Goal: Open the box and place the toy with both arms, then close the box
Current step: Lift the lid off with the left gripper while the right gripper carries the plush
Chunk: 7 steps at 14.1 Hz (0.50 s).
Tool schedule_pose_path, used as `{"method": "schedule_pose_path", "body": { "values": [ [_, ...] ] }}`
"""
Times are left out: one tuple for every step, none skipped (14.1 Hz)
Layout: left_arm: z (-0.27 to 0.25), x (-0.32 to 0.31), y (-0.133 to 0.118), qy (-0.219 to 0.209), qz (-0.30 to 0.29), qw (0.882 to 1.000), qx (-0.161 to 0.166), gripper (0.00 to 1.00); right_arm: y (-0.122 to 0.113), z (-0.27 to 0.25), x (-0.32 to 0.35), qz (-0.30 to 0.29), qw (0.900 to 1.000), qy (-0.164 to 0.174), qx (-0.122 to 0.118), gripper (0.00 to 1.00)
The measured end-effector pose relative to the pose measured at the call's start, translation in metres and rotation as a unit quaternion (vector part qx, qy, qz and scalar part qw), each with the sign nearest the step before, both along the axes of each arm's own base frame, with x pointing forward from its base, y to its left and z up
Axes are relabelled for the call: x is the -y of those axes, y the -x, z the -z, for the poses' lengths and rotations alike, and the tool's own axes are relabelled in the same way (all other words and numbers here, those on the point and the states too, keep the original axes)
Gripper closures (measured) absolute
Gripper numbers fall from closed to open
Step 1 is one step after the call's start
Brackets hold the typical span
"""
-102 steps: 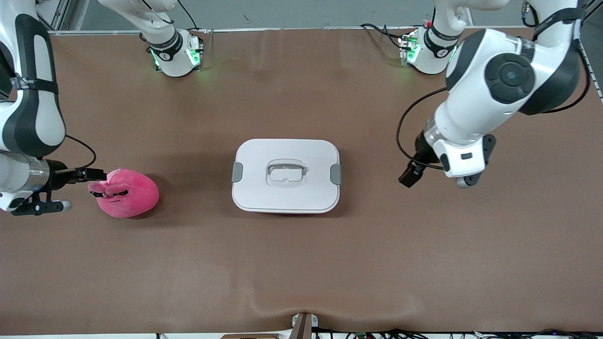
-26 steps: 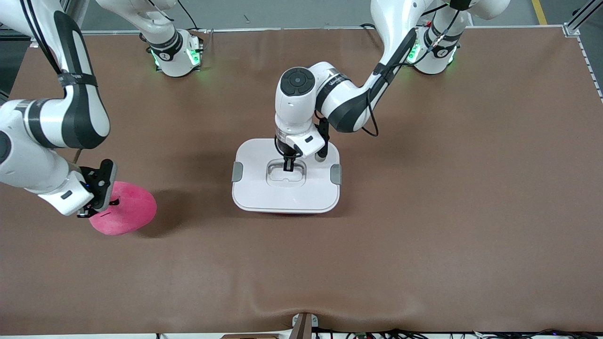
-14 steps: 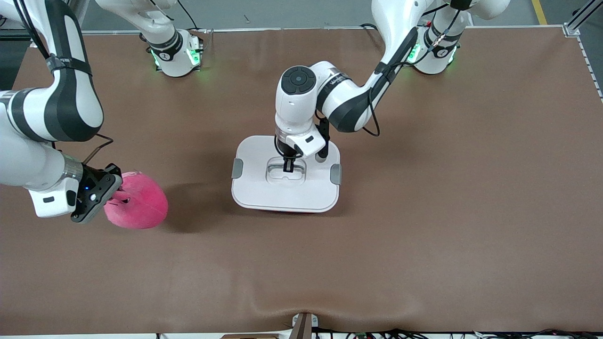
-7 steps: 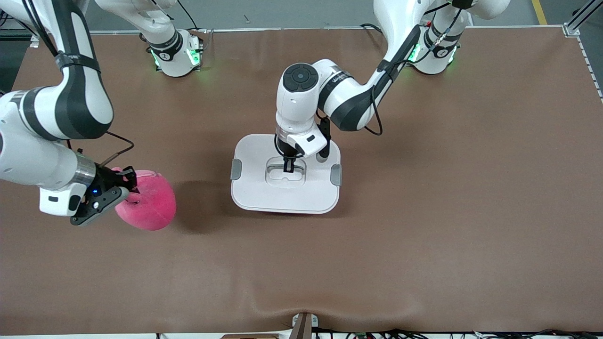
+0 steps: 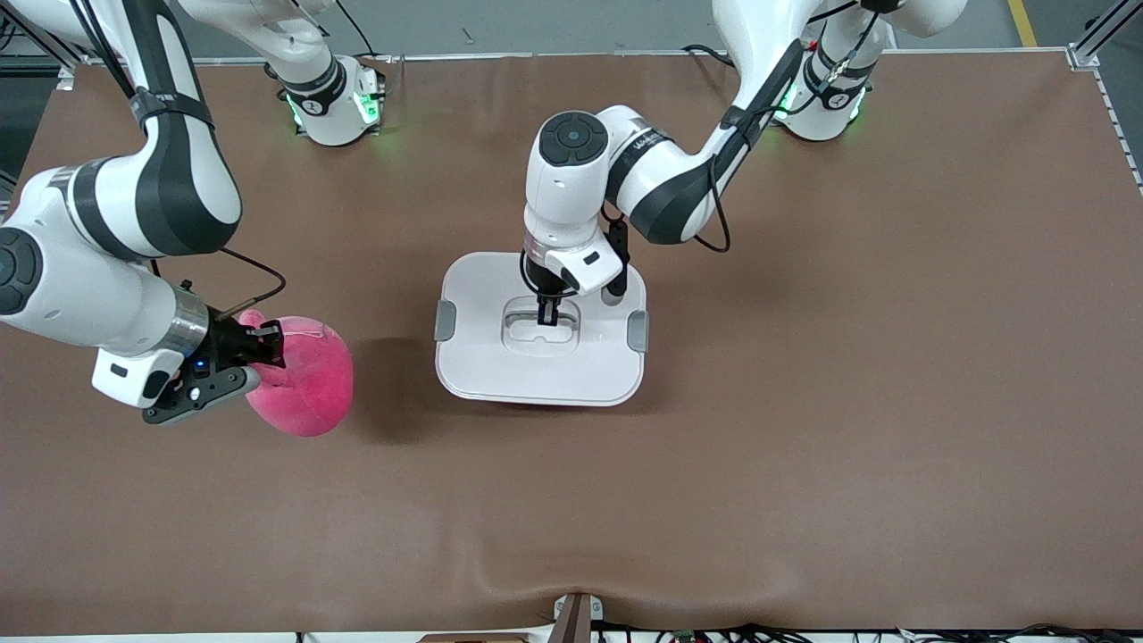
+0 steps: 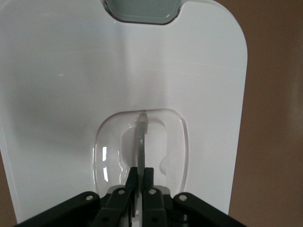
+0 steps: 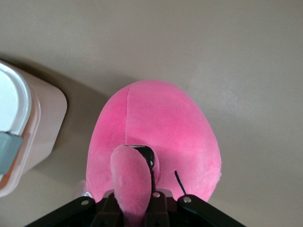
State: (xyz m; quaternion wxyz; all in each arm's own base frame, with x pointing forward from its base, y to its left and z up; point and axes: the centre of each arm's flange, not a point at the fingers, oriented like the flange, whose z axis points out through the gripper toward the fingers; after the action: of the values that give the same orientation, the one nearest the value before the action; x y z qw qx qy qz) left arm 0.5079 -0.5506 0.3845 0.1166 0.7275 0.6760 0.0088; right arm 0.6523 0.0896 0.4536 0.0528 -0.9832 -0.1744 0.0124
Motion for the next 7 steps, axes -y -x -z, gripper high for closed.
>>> {"method": "schedule_pose_path", "body": {
  "values": [
    [-0.004, -0.002, -0.002, 0.002, -0.002, 1.000, 0.002, 0.93, 0.000, -0.002, -0.001, 0.012, 1.000, 0.000, 0.000, 0.88],
    [-0.010, -0.005, -0.005, 0.004, -0.005, 1.000, 0.005, 0.93, 0.000, -0.002, -0.003, 0.021, 1.000, 0.000, 0.000, 0.88],
    [-0.018, -0.009, -0.008, 0.007, -0.008, 1.000, 0.008, 0.93, 0.000, -0.003, -0.005, 0.030, 1.000, 0.001, 0.000, 0.88],
    [-0.026, -0.015, -0.011, 0.009, -0.012, 1.000, 0.011, 0.93, 0.000, -0.005, -0.007, 0.040, 0.999, 0.001, 0.000, 0.88],
    [-0.036, -0.021, -0.015, 0.009, -0.017, 1.000, 0.012, 0.93, -0.001, -0.006, -0.009, 0.049, 0.999, 0.001, 0.001, 0.88],
    [-0.044, -0.029, -0.019, 0.007, -0.020, 1.000, 0.012, 0.93, -0.001, -0.008, -0.010, 0.056, 0.998, 0.001, 0.002, 0.88],
    [-0.051, -0.037, -0.023, 0.003, -0.021, 1.000, 0.012, 0.93, -0.001, -0.009, -0.010, 0.060, 0.998, 0.001, 0.003, 0.88]
  ]
}}
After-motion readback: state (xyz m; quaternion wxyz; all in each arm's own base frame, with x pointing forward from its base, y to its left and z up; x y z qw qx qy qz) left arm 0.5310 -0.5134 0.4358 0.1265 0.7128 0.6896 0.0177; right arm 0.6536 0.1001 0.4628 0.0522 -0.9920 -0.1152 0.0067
